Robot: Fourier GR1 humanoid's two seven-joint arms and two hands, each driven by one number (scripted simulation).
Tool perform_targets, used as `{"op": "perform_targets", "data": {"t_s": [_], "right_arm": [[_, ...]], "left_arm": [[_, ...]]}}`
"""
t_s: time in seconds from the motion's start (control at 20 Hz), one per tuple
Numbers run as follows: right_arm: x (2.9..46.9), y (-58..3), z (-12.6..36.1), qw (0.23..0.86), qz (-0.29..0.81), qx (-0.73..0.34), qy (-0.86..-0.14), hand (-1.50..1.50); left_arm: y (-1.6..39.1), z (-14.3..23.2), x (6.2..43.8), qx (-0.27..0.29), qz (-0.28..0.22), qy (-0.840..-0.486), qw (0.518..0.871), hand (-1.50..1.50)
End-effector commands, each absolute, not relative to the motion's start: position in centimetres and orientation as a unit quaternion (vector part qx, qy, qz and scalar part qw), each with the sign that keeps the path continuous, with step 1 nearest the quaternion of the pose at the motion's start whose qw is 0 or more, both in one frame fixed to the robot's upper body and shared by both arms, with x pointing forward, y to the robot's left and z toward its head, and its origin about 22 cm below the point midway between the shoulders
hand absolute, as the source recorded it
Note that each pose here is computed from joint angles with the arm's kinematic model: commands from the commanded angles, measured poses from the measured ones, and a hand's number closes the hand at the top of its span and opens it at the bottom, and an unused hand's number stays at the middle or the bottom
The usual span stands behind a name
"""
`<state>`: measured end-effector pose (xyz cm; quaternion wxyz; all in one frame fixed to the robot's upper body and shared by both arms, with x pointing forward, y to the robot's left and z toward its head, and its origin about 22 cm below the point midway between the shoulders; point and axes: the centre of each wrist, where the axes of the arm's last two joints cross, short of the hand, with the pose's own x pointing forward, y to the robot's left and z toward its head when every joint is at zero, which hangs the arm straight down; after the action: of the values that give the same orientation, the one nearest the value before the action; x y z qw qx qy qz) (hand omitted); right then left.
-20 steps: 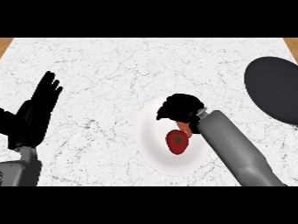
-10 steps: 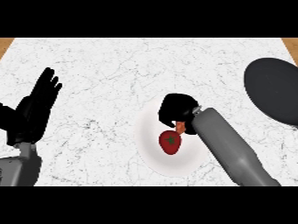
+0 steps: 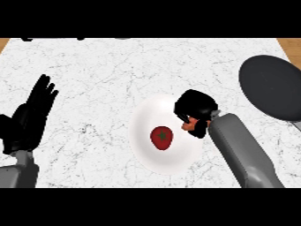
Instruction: Pick the sweet potato from the plate and place it in the pan
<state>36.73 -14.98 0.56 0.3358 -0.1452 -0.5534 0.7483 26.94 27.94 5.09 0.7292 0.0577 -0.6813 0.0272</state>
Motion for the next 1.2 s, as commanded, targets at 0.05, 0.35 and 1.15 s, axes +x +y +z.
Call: {"op": "perform_targets", "data": {"t_s": [0.05,0.35,1.15], "right_arm": [[35.6,-21.6,-0.1,0.502,0.630,-0.272,-0.526,1.50],[34.6,-19.9,9.9,0.398,0.522,-0.415,-0.629,1.50],[25.2,-27.6,19.3,0.453,0.361,-0.505,-0.640,1.50]], "left_arm": [[29.6,5.2,26.4,0.082,0.054,-0.674,0.732,0.00],[29.3,5.3,26.6,0.088,0.049,-0.676,0.730,0.00],[26.5,5.4,27.1,0.057,0.028,-0.690,0.721,0.00]]}}
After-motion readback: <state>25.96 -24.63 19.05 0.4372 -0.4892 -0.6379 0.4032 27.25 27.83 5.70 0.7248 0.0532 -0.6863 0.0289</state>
